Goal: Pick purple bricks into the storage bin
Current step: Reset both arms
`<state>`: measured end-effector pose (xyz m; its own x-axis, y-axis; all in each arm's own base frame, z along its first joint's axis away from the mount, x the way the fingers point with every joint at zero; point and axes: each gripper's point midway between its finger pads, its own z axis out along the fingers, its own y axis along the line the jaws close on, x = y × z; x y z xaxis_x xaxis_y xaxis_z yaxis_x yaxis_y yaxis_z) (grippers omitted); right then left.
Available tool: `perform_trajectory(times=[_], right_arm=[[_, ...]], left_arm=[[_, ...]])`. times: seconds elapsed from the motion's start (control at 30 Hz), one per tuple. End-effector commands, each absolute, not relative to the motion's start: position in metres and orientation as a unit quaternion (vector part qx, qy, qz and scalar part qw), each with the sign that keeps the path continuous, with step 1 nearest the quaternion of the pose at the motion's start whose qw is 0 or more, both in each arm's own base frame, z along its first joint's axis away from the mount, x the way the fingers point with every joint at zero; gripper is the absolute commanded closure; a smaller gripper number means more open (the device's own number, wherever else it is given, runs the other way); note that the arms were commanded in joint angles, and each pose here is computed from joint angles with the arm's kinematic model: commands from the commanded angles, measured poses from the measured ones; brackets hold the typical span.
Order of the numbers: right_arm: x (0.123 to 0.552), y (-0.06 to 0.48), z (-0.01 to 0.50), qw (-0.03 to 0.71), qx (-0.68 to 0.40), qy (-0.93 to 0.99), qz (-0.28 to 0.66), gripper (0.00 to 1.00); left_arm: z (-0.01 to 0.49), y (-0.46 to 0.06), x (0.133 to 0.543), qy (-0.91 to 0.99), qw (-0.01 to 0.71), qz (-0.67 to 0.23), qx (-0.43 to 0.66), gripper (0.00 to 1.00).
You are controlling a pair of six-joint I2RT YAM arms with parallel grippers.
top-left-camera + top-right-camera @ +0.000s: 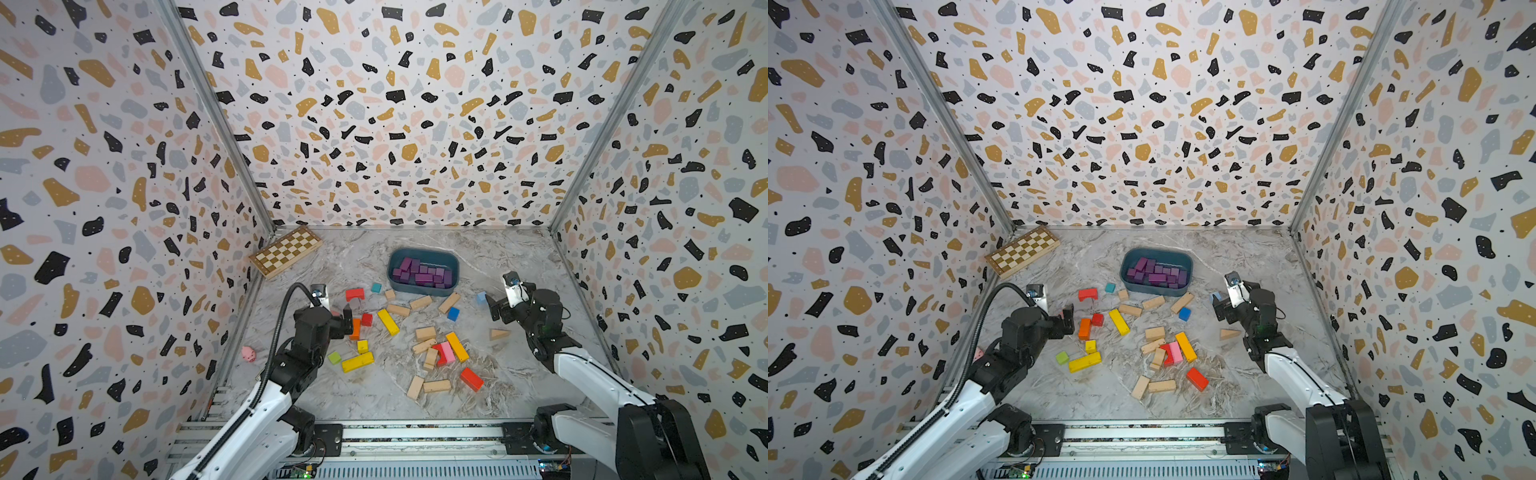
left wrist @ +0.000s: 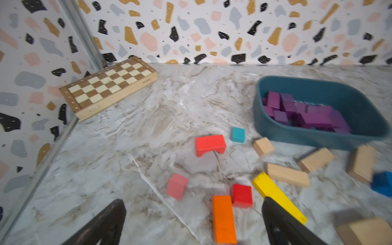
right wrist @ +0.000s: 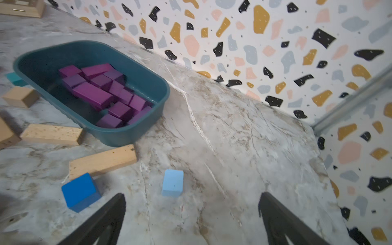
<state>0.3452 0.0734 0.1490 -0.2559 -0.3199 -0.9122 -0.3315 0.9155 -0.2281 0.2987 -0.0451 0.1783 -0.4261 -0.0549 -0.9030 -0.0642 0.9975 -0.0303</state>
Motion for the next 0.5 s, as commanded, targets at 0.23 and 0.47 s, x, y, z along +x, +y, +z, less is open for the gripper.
perform_trajectory(times=[0.23, 0.47], right_arm=[[0.355, 0.049, 0.156, 0.66, -0.107, 0.744, 0.007, 0.0], [0.368, 0.029, 0.123, 0.649, -0.071, 0.757, 0.02, 0.0]], left_arm=[[0.14, 0.028, 0.351, 0.822, 0.549, 0.101, -0.117, 0.01], [0.118, 0.035, 0.368, 0.833, 0.531, 0.121, -0.1, 0.01]])
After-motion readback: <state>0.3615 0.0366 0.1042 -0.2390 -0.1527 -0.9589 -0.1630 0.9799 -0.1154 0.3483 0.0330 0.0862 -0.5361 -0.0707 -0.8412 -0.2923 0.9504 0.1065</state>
